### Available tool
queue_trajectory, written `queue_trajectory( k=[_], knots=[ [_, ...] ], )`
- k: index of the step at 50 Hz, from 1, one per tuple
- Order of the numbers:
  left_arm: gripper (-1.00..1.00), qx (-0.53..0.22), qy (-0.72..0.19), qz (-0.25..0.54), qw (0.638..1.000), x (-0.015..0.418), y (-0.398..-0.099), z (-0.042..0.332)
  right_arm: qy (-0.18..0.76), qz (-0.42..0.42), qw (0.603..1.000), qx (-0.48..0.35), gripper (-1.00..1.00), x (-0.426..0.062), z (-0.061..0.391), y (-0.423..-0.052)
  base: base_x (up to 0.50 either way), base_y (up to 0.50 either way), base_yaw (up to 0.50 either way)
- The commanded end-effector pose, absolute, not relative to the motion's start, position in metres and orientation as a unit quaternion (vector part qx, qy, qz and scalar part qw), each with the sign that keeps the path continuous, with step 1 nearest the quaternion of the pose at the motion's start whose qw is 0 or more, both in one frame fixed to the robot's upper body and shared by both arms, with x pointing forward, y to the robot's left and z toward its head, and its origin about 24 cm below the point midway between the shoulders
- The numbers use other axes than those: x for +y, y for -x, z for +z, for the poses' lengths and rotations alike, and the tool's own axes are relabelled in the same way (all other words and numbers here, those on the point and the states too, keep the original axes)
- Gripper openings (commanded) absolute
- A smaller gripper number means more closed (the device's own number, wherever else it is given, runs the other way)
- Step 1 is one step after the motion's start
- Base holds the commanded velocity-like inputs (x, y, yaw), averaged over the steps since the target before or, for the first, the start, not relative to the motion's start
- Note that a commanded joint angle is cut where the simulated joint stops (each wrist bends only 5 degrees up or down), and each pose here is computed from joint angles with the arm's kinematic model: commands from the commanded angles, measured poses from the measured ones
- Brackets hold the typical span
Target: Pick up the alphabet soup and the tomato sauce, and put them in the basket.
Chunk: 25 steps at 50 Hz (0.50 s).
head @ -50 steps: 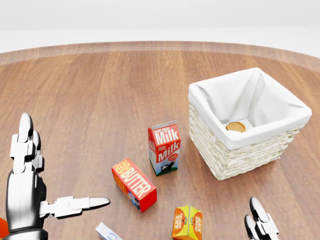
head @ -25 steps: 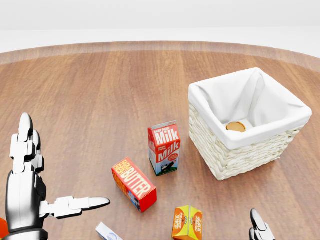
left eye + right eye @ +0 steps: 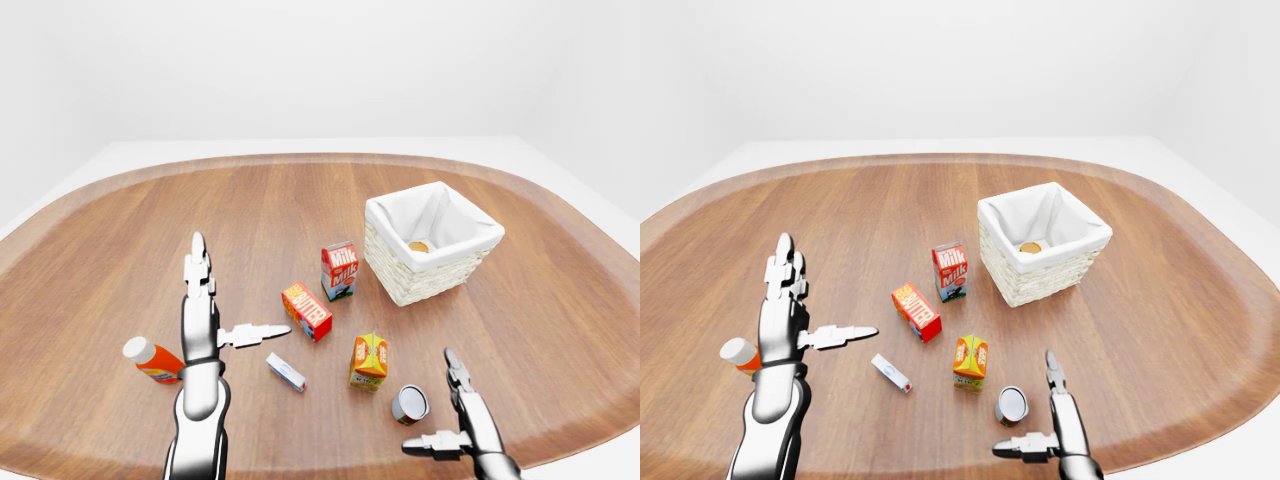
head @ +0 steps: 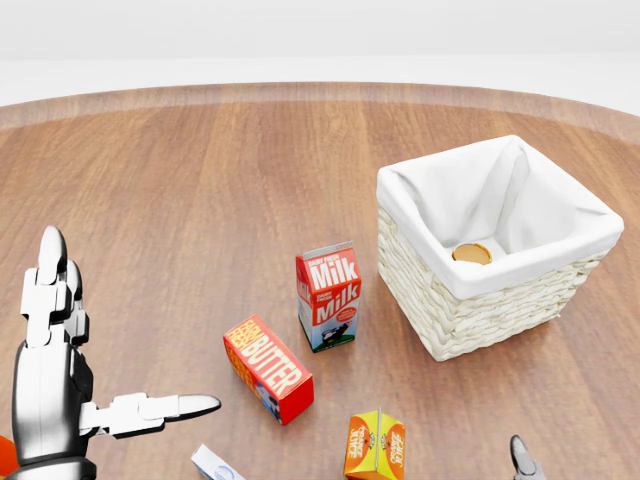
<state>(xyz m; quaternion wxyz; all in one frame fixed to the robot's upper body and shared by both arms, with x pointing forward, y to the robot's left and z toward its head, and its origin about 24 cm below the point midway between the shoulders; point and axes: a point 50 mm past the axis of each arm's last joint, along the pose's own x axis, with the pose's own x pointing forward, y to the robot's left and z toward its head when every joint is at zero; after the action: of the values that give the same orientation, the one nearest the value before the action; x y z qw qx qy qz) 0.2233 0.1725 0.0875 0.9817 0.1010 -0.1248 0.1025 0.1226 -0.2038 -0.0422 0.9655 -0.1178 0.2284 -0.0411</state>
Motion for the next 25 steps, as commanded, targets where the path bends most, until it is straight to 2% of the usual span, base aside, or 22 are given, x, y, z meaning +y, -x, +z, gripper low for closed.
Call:
queue_trajectory(
  k=[1, 25],
  knots=[
    [1.00, -0.127, -0.099, 0.105, 0.981, 0.1735, -0.2240, 0.0885, 0.142, -0.051, 0.962, 0.229, 1.00, -0.2050, -0.0421, -0.1256, 0.00, 0.00, 0.00],
    [1.00, -0.124, -0.099, 0.106, 0.982, 0.1740, -0.2237, 0.0873, 0.191, -0.061, 0.950, 0.239, 1.00, -0.2018, -0.0460, -0.1251, 0.00, 0.00, 0.00]
  ],
)
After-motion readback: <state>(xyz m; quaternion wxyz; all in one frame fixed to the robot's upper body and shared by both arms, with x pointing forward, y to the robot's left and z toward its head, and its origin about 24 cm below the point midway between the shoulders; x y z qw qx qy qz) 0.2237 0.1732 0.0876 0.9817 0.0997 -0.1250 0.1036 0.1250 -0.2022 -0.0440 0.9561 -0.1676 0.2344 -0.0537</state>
